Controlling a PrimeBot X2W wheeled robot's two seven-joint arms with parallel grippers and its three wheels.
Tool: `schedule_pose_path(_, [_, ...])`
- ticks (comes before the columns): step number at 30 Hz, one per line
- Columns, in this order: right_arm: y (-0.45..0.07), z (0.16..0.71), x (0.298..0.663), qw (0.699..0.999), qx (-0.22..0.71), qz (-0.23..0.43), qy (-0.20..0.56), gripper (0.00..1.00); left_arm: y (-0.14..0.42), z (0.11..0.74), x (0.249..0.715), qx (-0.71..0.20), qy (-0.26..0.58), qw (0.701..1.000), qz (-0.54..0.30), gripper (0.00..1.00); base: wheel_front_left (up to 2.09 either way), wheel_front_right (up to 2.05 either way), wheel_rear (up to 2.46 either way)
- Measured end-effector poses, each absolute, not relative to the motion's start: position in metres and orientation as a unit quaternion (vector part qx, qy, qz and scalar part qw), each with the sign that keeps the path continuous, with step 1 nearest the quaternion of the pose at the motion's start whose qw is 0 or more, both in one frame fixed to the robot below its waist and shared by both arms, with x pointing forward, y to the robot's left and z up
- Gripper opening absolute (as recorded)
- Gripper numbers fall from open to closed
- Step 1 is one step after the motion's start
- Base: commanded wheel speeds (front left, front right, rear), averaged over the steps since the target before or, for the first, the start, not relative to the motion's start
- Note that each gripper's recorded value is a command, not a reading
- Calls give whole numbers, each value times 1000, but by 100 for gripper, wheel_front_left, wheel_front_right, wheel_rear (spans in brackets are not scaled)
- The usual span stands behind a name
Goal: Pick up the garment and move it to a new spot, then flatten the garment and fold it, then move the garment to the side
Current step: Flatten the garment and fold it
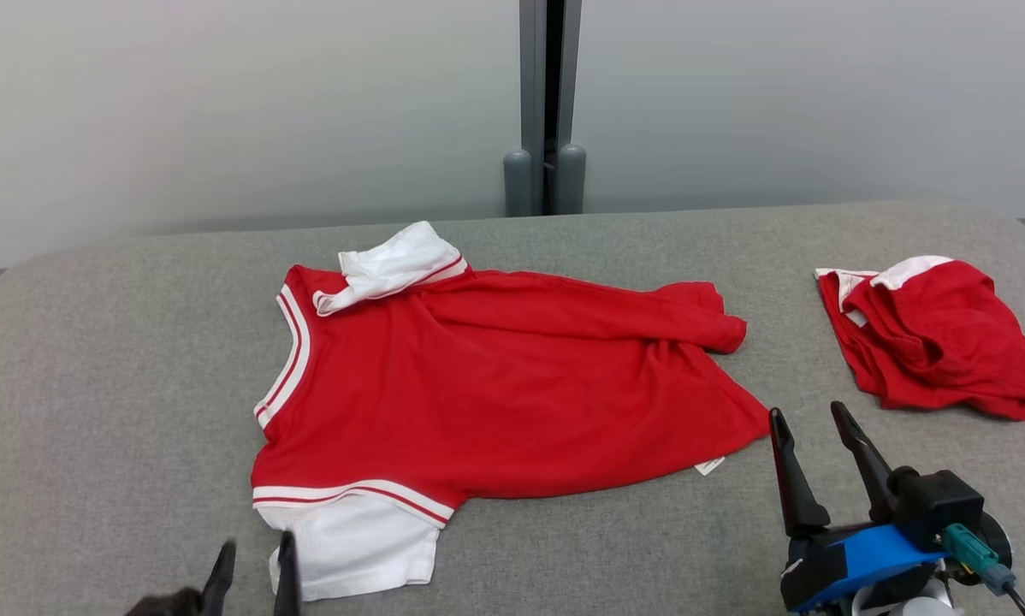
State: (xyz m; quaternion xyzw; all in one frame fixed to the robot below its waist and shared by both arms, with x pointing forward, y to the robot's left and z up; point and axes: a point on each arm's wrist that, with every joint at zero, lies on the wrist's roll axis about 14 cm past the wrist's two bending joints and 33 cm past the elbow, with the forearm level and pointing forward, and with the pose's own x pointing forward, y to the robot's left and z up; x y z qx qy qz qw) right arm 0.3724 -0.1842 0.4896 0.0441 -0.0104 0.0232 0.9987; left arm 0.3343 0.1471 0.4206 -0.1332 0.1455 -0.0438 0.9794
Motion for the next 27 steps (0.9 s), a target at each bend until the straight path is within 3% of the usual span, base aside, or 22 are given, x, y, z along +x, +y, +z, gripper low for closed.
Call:
schedule_pose_path(7, [-188,479,375,999,43,17,6,100,152,378,306,-126,241,961,-47,100,0,0,0])
schedule_pose_path(18, [-190,472,379,999,38,15,17,100,137,354,328,-126,286,946,-84,100,0,0,0])
schedule_pose_path(19, [-191,472,379,999,37,13,18,100,137,353,330,-126,286,946,-85,89,0,0,0])
schedule_pose_path(20, [-193,471,379,999,36,11,20,100,136,353,332,-127,285,946,-85,50,0,0,0])
schedule_pose_path(21, [-195,470,379,999,34,7,22,100,136,353,332,-130,283,947,-84,19,0,0,0])
schedule_pose_path(22, [-198,469,379,999,33,4,25,100,136,353,333,-132,280,947,-84,0,0,0,0])
schedule_pose_path(27, [-216,455,386,997,16,-21,74,100,136,358,333,-143,258,952,-80,0,0,0,0])
